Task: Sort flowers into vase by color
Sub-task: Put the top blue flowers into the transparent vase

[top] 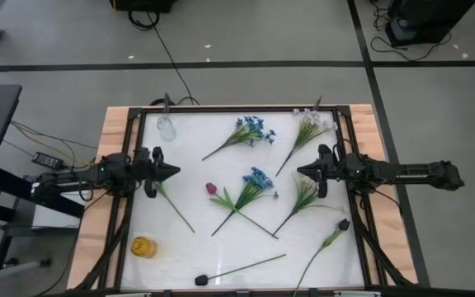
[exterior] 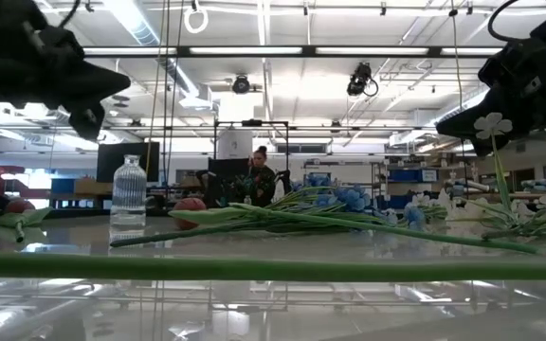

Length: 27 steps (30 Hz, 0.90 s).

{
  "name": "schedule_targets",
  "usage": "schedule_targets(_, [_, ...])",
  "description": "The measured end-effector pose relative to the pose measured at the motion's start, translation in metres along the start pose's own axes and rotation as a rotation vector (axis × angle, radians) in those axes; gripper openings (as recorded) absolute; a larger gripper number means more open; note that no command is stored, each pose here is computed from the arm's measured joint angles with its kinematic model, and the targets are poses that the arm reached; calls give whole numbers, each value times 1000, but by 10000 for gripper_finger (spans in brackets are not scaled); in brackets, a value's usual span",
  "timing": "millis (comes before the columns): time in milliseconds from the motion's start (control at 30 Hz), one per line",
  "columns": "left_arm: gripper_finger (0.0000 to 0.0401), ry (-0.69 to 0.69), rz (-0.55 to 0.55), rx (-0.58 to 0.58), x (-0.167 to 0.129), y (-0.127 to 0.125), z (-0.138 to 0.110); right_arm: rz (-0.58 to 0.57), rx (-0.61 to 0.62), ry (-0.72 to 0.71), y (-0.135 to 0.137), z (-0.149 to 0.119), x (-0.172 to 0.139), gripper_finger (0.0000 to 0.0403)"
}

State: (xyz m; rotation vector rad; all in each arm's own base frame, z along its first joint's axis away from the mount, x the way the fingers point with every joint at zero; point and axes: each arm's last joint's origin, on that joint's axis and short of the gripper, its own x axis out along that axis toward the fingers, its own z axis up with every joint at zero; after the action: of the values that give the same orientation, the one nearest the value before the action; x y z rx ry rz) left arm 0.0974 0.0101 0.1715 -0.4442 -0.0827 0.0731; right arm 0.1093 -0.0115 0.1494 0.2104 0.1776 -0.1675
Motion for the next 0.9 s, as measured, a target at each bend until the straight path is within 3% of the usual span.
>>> schedule_targets(133, [25,-39,67,-169,0,2,1,13,-29,-52,1,5,0,23])
schedule_targets(300, [25,-74,130,-224,0,4,1,30,207,-254,4,24,-3,23])
schedule_targets(533, [25,-93,166,-321,3,5,1,-133,560,-519,-2,40,-8,23])
schedule_targets(667, [25,-35,229,-321,9,7,-1,-154,791,-508,-4,35,-2,23])
schedule_targets(900, [25,74,313,-312,34,0,21,-39,973,-277,1,28,15,23])
